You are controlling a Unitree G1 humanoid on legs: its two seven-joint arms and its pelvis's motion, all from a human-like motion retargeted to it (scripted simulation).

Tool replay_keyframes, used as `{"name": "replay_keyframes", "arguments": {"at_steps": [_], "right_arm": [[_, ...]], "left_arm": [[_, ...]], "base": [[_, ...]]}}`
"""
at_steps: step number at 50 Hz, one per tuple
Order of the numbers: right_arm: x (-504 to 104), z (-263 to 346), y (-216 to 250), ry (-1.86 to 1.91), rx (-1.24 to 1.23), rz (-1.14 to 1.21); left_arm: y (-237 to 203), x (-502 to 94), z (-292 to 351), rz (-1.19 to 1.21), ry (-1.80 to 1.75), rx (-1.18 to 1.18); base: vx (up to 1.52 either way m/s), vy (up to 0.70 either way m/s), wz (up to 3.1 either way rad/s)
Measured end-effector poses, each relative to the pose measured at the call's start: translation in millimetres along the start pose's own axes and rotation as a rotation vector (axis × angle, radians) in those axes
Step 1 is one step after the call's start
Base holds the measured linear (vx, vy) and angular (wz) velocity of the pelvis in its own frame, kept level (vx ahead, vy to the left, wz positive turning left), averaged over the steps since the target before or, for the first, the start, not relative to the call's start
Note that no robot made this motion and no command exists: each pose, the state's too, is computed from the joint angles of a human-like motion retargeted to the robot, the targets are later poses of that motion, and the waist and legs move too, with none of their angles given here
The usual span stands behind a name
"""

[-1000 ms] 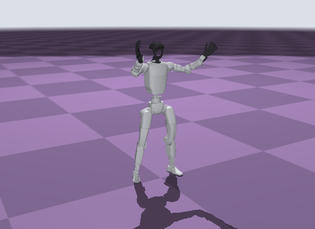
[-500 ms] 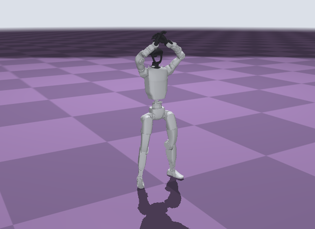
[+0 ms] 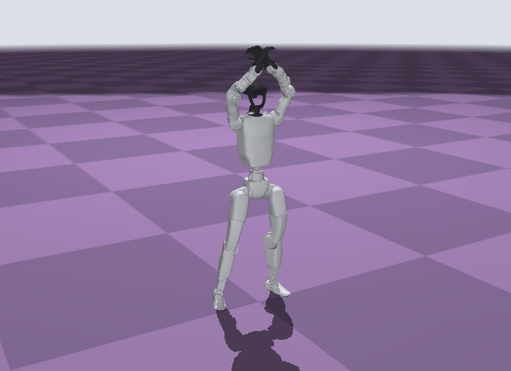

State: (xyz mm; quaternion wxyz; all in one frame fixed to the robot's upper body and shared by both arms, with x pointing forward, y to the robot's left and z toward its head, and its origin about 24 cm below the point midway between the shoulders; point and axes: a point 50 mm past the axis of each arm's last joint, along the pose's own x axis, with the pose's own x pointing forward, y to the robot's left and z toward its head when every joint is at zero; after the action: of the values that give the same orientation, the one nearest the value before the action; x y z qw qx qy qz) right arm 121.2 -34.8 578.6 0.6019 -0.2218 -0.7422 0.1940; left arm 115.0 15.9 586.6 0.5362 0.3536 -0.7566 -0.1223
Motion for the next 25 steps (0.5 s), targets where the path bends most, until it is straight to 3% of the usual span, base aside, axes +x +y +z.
{"name": "replay_keyframes", "arguments": {"at_steps": [12,25], "right_arm": [[13,13,-16,-0.022,0.012,-0.061],[9,8,-36,0.013,-0.025,-0.088]], "left_arm": [[17,22,15,0.048,-0.014,0.064],[10,36,22,-0.005,-0.008,0.101]], "base": [[0.02,-0.01,0.10],[0.07,-0.25,-0.25]]}}
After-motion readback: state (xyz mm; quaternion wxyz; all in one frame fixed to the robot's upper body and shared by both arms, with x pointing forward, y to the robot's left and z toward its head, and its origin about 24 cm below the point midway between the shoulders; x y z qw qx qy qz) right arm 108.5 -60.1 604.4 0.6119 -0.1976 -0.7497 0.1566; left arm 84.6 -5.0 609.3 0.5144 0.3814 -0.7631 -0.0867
